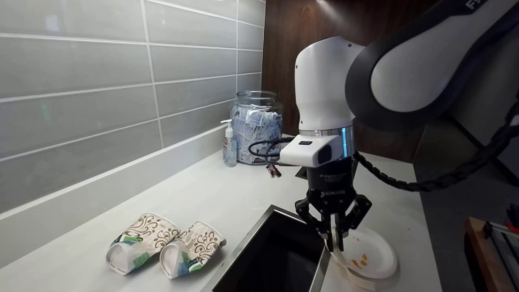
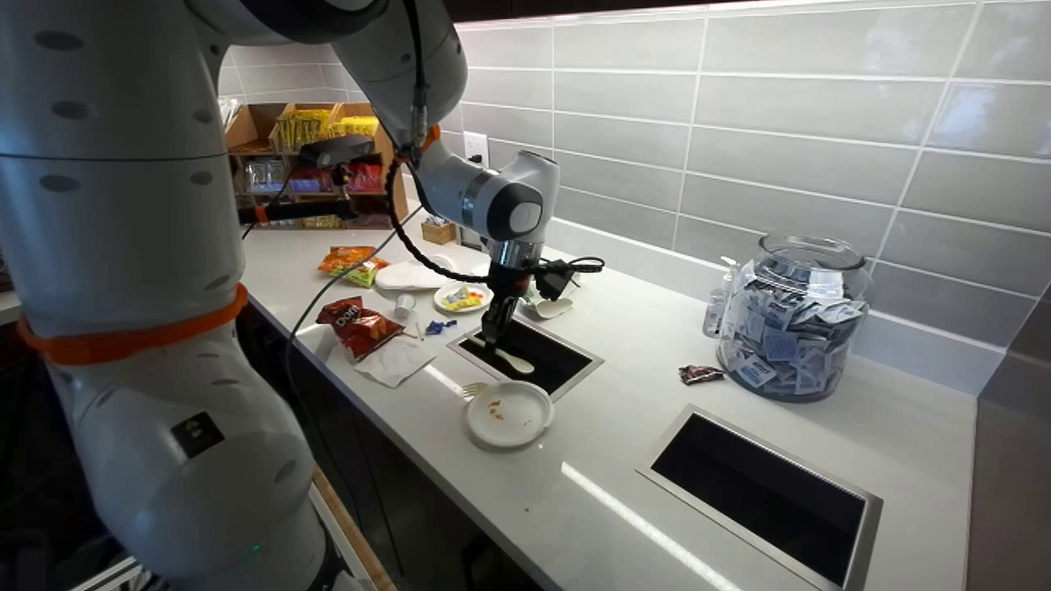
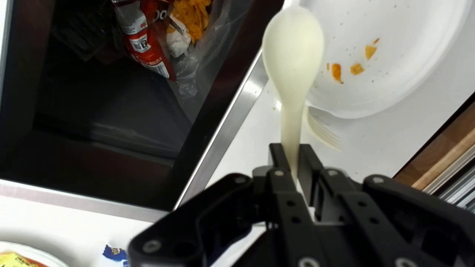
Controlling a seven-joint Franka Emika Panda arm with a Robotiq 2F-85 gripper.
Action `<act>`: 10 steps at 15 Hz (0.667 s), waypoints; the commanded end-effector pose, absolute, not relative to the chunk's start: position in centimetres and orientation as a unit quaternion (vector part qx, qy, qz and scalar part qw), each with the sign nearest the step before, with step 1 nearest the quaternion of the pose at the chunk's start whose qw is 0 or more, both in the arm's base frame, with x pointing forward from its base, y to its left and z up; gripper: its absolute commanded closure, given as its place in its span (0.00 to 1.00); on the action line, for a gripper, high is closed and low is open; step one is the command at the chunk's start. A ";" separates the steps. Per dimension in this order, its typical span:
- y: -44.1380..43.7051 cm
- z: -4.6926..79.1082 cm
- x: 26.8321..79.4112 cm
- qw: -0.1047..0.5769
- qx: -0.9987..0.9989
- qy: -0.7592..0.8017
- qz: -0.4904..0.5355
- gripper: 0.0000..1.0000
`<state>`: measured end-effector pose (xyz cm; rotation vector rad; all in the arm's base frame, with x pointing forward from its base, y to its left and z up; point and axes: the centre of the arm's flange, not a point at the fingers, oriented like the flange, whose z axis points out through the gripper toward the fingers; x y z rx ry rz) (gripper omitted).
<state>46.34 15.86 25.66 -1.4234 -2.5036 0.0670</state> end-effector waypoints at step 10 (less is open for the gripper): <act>15.4 27.1 43.3 0.123 -0.502 -0.856 0.022 0.97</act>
